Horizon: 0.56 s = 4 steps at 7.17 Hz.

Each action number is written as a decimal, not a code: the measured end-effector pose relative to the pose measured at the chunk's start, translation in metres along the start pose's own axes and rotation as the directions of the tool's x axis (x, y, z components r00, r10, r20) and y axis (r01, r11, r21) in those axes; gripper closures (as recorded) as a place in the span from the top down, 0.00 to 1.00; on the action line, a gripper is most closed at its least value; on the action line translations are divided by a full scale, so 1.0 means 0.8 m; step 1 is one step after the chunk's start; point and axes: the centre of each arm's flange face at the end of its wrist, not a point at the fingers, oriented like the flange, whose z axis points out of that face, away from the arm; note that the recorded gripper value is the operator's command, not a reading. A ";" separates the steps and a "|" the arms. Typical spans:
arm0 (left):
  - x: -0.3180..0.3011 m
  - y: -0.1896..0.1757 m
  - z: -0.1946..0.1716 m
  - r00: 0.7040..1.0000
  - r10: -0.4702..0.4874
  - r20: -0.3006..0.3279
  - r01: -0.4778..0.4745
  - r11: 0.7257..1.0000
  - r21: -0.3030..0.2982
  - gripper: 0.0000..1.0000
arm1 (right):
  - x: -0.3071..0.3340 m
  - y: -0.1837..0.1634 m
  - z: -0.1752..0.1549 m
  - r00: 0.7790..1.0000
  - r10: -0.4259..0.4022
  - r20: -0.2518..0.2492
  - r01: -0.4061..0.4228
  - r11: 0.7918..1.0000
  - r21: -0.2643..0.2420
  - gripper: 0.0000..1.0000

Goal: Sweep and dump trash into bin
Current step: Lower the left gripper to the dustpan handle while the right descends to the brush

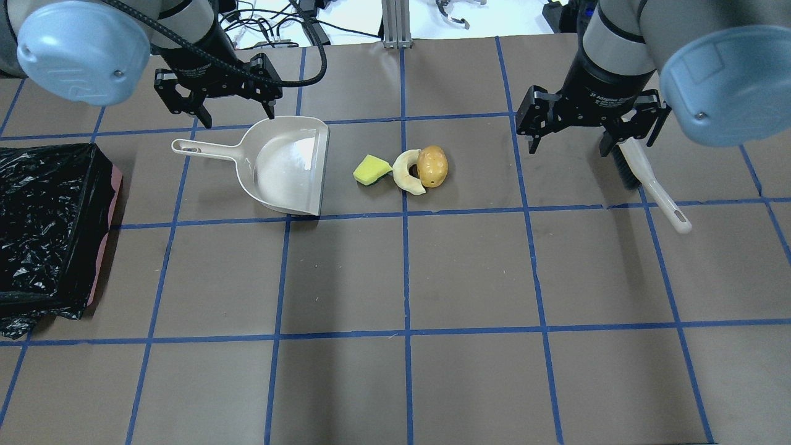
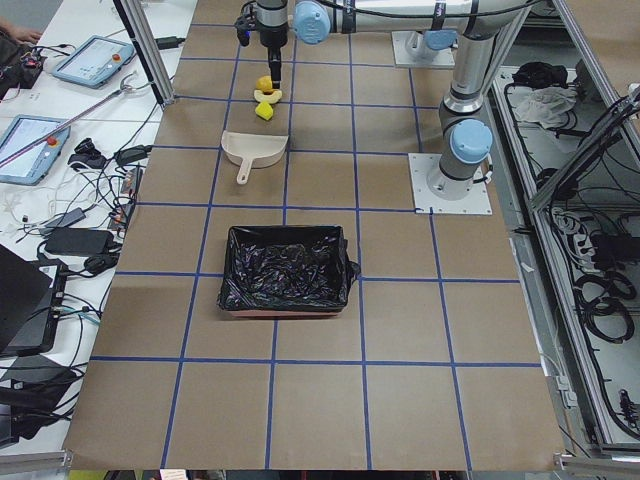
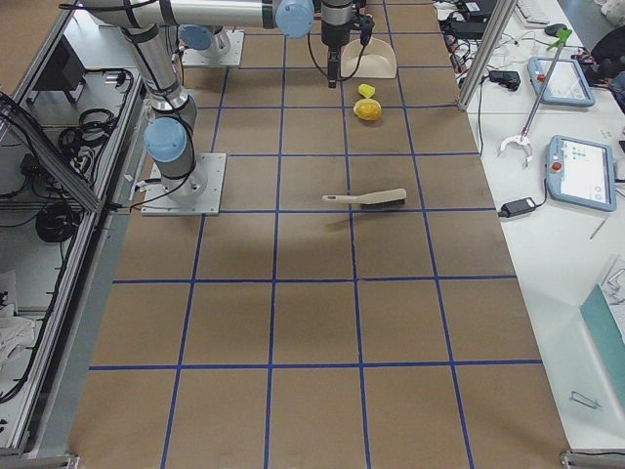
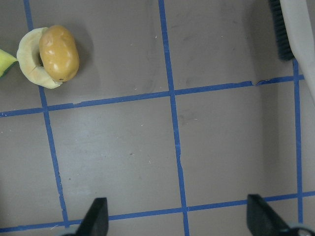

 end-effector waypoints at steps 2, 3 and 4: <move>-0.001 0.002 -0.003 1.000 -0.003 0.002 0.003 1.000 0.004 1.00 | 0.000 0.000 0.001 1.000 -0.007 -0.002 0.007 1.000 -0.001 1.00; -0.003 0.000 -0.001 1.000 0.000 0.003 0.000 1.000 0.002 1.00 | 0.001 -0.002 0.002 1.000 -0.013 -0.005 0.013 1.000 -0.001 1.00; -0.009 -0.007 0.004 0.999 0.047 0.003 -0.047 0.999 0.003 1.00 | 0.004 -0.007 0.007 1.000 -0.030 -0.008 0.030 1.000 -0.004 0.99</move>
